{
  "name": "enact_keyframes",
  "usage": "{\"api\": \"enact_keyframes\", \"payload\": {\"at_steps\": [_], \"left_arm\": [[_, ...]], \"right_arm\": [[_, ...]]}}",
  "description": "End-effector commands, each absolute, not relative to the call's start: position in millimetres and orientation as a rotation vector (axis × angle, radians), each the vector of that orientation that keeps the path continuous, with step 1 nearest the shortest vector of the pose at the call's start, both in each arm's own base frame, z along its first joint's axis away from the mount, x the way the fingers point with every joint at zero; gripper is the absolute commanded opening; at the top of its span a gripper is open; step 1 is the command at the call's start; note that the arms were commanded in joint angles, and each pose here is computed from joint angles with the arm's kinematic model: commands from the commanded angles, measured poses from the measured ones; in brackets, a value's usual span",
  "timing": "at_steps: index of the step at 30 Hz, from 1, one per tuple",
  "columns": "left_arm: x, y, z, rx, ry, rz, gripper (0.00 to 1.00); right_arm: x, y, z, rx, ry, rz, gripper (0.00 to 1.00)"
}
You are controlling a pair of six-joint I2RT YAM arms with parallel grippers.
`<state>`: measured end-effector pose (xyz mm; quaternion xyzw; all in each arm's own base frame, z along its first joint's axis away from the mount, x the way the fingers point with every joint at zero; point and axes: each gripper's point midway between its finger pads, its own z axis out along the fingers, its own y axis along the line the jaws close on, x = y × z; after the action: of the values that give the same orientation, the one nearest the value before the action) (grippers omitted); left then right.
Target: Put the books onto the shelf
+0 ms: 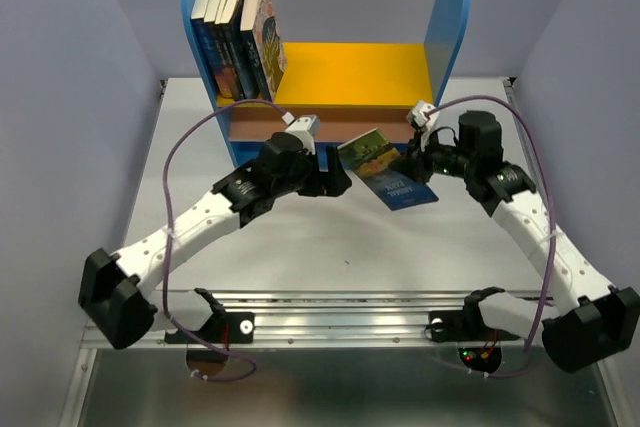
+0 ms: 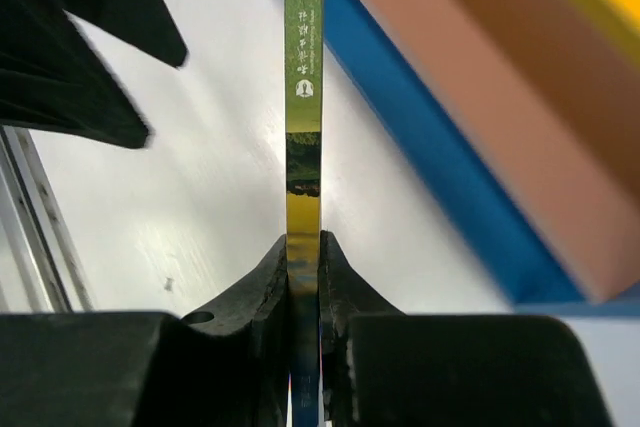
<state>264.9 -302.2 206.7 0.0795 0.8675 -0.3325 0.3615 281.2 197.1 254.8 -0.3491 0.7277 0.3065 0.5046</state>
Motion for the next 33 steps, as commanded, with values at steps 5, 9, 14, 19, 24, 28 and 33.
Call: {"api": "enact_keyframes", "payload": {"at_steps": [5,9,14,19,24,28,33], "left_arm": [[196.0,-274.9,261.4,0.500,1.990,-1.029,0.99],[185.5,-279.4,297.9,0.582,1.809,-1.099,0.99],[203.2,-284.0,323.6,0.653,1.734,-0.997,0.99],[208.2,-305.1,324.4,0.866,1.633,-0.971,0.99],[213.8,-315.9,307.3,0.959,1.597,-0.950,0.99],[198.7,-318.8,288.4,1.002,1.590,-1.029,0.99],[179.9,-319.6,278.2,0.997,1.583,-1.142,0.99]], "right_arm": [[271.3,210.6,257.7,-1.697,1.533,0.696,0.01],[253.9,212.5,267.7,-1.890,1.390,0.707,0.01],[225.6,230.2,262.1,-2.111,1.332,0.584,0.01],[215.2,241.5,251.1,-2.164,1.299,0.638,0.01],[216.2,247.1,245.6,-2.177,1.307,0.656,0.01],[217.2,250.9,251.8,-2.146,1.299,0.659,0.01],[220.7,253.3,246.1,-2.140,1.326,0.669,0.01]]}}
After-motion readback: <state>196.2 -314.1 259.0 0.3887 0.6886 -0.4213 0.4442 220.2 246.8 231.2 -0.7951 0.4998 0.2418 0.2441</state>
